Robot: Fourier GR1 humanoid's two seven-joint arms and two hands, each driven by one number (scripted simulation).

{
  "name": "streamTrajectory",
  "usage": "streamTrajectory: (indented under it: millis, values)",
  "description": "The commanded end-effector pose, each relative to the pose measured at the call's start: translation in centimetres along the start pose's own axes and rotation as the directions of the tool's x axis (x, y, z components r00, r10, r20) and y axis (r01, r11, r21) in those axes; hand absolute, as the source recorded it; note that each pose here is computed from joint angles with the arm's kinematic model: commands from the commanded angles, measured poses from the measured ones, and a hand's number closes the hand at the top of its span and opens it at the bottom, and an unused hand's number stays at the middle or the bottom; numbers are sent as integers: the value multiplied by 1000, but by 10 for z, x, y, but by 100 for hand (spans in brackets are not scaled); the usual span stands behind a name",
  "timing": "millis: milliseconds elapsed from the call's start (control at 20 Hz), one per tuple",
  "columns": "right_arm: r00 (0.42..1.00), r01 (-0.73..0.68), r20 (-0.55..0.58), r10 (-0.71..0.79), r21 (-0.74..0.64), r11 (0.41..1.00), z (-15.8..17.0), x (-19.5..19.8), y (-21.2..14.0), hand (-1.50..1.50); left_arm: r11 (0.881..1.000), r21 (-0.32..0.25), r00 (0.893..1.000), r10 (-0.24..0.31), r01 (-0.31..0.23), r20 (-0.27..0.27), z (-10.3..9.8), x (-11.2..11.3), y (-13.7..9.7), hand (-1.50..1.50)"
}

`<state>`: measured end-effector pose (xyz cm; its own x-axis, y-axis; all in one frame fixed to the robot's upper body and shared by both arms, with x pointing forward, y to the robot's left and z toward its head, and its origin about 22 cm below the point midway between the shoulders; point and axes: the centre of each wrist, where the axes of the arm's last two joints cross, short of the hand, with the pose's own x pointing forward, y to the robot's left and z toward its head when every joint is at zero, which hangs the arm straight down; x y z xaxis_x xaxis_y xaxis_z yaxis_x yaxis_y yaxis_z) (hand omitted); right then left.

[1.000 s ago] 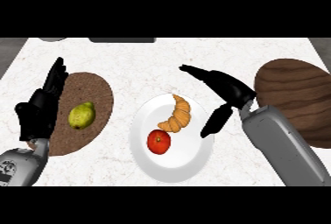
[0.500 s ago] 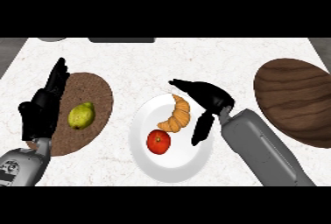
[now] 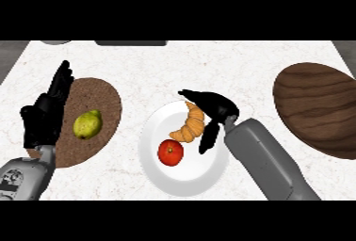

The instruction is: Pick the croissant from the plate and place it in the bowl

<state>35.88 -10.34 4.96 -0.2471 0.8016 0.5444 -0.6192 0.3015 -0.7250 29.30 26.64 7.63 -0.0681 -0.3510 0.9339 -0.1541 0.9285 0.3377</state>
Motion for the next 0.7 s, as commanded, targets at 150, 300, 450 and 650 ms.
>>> streamTrajectory:
  millis: [150,300,450,650]
  values:
    - [1000,-9,10,9,17,1000,-26,-22,19,-150,1000,-1,1000,11,-11,22,-1,2,-3,0]
    - [1000,-13,15,13,9,1000,-35,-7,26,-150,1000,5,1000,1,-1,-2,2,5,1,0]
    - [989,-129,69,129,2,992,-34,-11,51,150,1000,-6,1000,-10,10,15,-2,19,-1,0]
    - [990,-115,84,117,-22,993,-36,-6,33,150,1000,-13,1000,-2,2,2,9,1,8,0]
